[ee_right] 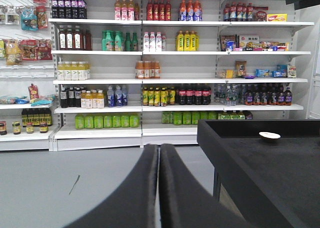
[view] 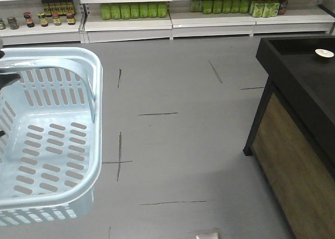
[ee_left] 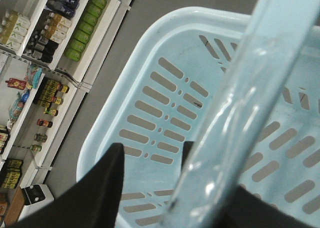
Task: Pick three apples into basket with both arms
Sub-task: 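Drive the base across the floor holding the basket in the left gripper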
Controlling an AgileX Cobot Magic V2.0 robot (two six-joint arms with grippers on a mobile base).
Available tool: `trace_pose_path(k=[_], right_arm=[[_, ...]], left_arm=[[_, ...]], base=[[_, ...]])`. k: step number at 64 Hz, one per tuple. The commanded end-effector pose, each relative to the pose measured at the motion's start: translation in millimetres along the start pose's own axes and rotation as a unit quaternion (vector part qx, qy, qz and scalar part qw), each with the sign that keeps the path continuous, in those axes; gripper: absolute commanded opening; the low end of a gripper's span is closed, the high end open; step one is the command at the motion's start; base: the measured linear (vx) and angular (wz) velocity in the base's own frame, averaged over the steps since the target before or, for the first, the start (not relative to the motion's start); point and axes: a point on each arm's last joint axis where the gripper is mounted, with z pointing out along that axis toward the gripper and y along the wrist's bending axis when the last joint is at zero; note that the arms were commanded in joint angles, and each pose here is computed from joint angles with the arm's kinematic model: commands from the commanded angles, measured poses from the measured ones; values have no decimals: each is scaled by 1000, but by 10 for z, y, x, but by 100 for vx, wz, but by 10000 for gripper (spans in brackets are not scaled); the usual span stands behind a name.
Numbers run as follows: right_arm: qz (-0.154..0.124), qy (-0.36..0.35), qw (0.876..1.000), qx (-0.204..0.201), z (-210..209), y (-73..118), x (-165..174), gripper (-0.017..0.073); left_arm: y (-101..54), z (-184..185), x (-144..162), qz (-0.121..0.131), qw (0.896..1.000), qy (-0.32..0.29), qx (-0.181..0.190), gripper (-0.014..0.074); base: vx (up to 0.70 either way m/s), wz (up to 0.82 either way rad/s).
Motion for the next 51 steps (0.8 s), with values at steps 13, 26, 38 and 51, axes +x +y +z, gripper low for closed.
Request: trace_pose_path(k=[13, 26, 38, 51], right_arm=[[-5, -34, 999, 1, -10, -1, -23, -9], [-5, -34, 999, 1, -10, -1, -23, -9], [-5, -34, 999, 1, -10, -1, -23, -9], [-5, -34, 999, 1, -10, -1, -23, -9]], left_arm=[[124, -135, -99, -6, 998, -54, -41, -7], [124, -135, -99, -6, 998, -54, -41, -7], [124, -135, -99, -6, 998, -54, -41, -7], [124, -135, -99, -6, 998, -54, -41, -7]], base=[[0, -1], [2, 1], [4, 3], [7, 5]])
